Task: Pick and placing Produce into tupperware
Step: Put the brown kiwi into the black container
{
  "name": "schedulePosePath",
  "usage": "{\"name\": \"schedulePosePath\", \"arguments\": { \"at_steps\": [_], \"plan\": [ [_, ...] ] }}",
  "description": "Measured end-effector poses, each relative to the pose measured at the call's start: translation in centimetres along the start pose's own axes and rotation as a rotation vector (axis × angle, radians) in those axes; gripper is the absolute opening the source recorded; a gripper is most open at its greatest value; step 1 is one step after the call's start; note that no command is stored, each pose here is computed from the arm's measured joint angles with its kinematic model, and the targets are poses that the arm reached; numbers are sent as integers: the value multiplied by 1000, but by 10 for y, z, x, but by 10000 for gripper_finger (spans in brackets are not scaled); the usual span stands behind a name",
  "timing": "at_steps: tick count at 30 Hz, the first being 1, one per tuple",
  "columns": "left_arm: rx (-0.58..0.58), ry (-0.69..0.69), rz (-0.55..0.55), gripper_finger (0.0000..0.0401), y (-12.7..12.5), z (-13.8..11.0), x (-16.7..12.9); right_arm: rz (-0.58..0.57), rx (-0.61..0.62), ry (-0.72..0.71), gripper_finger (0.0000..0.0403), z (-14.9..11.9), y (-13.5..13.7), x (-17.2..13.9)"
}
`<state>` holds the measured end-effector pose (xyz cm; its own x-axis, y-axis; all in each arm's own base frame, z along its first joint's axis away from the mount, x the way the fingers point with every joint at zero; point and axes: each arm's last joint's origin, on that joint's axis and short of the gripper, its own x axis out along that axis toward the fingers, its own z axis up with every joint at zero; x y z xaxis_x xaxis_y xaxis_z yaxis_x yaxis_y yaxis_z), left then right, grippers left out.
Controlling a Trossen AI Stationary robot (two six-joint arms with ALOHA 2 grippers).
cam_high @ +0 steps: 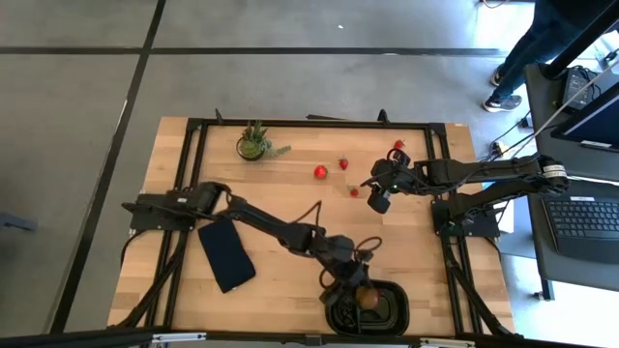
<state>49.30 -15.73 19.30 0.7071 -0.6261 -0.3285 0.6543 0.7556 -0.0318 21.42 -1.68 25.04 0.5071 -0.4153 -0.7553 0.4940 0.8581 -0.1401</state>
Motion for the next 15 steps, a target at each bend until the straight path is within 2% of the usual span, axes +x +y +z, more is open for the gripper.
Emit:
{"name": "schedulePosePath", "arguments": {
  "at_steps": [8,12,15],
  "plan": [
    [-9,26,-35,239,-8,-22,33,0,29,1,226,0,0,0],
    [-57,48,-31,239,-3,-37,43,0,45,3,226,0,0,0],
    [-76,43,-24,240,1,-39,44,0,45,3,226,0,0,0]
  ]
}}
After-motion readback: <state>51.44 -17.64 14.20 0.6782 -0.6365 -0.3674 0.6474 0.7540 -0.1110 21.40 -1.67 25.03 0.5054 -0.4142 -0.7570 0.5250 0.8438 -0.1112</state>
